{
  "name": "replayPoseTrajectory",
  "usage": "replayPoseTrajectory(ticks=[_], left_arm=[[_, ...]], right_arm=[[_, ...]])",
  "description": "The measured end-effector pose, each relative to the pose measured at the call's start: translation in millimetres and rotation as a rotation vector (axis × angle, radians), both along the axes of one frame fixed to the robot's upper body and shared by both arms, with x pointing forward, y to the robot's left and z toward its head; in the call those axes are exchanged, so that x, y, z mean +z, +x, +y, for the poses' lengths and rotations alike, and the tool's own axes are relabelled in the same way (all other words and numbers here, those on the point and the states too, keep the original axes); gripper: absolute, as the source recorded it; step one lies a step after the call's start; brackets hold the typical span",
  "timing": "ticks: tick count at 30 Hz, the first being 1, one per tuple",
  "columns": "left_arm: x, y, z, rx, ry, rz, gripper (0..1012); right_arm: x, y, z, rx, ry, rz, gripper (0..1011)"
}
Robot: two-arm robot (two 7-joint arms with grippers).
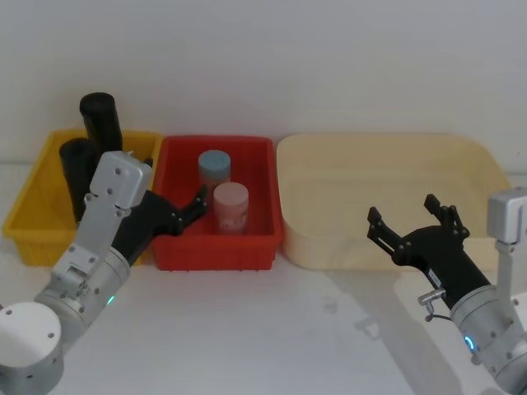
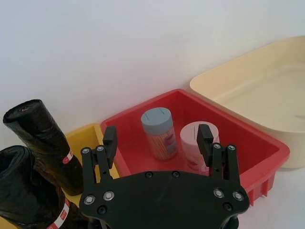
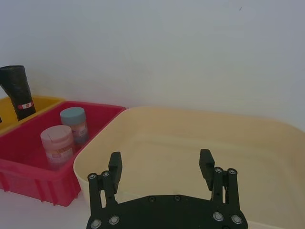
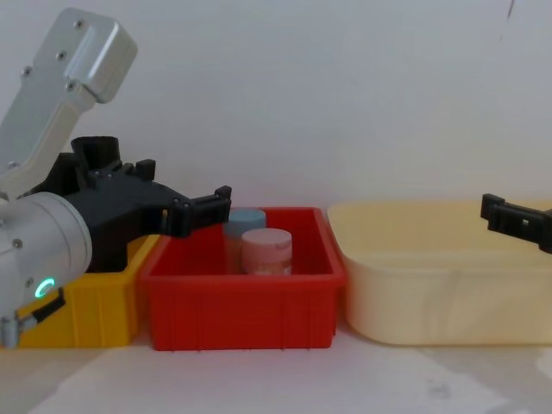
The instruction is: Pick up the garbage bag with the one hand and transfer it to the other hand.
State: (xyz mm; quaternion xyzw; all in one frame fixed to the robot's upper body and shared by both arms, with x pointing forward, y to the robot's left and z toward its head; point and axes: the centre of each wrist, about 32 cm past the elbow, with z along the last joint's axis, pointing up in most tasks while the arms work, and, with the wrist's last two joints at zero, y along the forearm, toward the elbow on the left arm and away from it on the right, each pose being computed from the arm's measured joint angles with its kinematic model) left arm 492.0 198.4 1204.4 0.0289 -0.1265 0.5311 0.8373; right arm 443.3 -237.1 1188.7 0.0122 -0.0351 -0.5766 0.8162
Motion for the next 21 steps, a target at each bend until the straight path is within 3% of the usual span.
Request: replayPoseTrajectory(ticks=[13,16,21], left_arm=[[0.6,0.0,-0.3,0.0,0.0,0.0,1001],[4.5,-0.5,-1.5,-0.002,0.002,0.001,1001],[21.3,-3.7,-0.2,-0.011,0.012,-0.003,1001]], right_arm=[[0.2,0.6,-0.1,0.001,0.0,-0.001,1001],[1.0,2.4,-0.2,0.008,-0.002,-0.003,1001],[6.3,10.6,0.2,0.044,-0.007,-0.012,1001]])
